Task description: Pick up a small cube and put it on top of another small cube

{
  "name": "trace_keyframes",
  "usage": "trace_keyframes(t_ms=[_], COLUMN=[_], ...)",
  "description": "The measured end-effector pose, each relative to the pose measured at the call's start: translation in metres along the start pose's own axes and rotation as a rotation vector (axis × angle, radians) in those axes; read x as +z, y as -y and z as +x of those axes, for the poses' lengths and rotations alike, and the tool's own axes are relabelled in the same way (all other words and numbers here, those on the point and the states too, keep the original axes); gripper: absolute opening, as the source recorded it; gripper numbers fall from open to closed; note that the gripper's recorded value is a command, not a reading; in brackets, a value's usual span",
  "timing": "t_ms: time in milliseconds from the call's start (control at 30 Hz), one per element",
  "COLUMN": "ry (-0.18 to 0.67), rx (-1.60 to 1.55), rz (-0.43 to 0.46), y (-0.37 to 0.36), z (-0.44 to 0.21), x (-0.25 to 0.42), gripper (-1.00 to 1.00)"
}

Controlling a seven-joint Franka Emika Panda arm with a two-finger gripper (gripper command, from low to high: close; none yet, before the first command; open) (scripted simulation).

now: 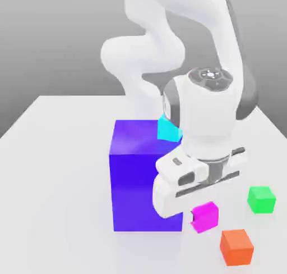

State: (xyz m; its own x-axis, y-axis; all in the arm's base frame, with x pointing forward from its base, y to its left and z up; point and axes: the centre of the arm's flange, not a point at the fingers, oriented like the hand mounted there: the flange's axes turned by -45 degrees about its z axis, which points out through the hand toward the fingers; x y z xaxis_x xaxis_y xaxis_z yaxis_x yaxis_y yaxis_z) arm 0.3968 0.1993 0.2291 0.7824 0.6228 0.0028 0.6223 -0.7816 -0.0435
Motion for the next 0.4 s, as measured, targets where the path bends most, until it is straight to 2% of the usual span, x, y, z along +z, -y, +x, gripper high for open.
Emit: trace_keyframes(t_ms=[100,267,300,400], ry=[0.011,0.012,0.012,0.012], rx=[-0.374,-0.426,-0.427,-0.427], rz=[-0.028,-0.043,-0.043,-0.043], y=[0.139,0.150,0.150,0.150], z=[-0.006,-0.010,-0.011,-0.011], x=[-0.002,0.044,0.052,0.052], gripper=[-1.00,-1.00,1.00,1.00])
